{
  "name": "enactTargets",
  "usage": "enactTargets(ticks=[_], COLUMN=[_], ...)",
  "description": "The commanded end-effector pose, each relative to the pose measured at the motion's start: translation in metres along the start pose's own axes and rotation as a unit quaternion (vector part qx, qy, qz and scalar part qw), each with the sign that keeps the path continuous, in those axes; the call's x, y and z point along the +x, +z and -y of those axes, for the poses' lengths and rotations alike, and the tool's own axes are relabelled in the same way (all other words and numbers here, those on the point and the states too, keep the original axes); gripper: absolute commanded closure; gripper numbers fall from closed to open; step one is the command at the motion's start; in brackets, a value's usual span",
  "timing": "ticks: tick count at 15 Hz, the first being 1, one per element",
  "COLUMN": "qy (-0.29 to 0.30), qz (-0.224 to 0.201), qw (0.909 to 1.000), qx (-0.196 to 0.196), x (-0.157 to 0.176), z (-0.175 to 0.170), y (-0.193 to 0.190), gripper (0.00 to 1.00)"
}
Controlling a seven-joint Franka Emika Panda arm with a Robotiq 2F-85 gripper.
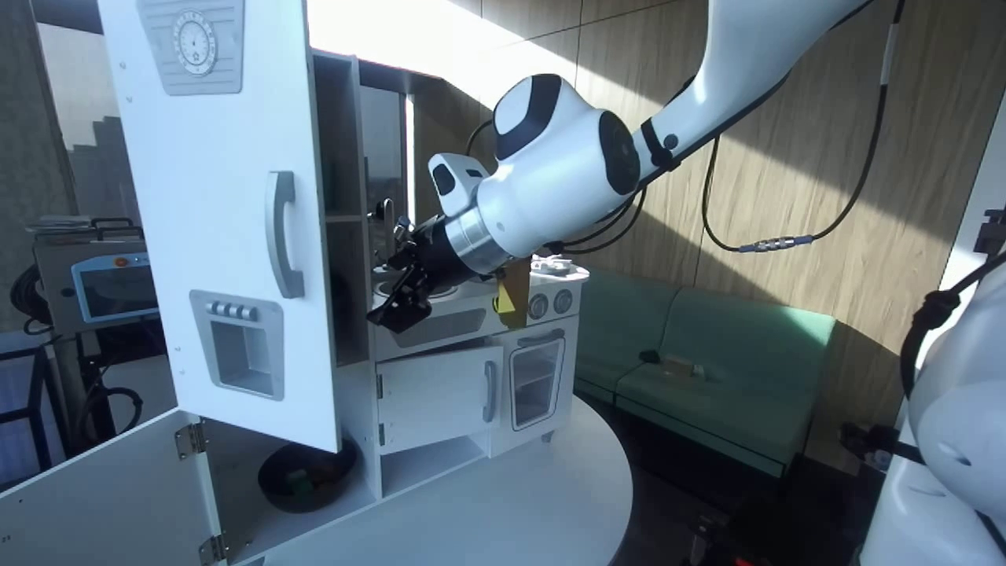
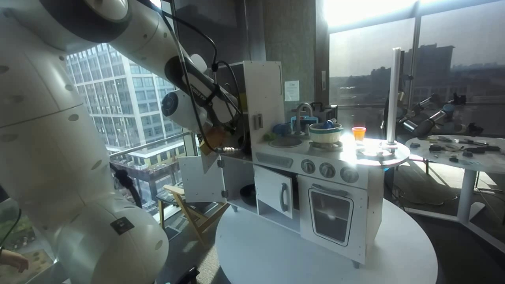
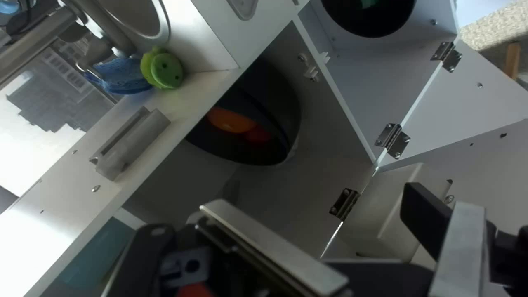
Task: Close the middle cabinet door at the bottom and then open the bottom left and top left cabinet doors
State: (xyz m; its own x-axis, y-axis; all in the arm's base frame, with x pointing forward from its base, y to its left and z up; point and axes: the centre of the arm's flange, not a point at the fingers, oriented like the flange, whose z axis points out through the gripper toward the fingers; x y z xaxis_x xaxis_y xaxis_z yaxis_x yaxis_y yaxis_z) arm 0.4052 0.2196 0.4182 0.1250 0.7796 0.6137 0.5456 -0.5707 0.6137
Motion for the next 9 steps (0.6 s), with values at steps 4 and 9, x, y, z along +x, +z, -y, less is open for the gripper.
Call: enactTargets(ticks=[4,9], qy=[-0.04,-0.043], qz=[0.048,0.138], qw=[0.9976,0.9895], qx=[0.029,-0.012], x=[0.017,-0.015], z=[-0.017,-0.068], y=[-0.009,0.004], gripper=[0.0,0.0])
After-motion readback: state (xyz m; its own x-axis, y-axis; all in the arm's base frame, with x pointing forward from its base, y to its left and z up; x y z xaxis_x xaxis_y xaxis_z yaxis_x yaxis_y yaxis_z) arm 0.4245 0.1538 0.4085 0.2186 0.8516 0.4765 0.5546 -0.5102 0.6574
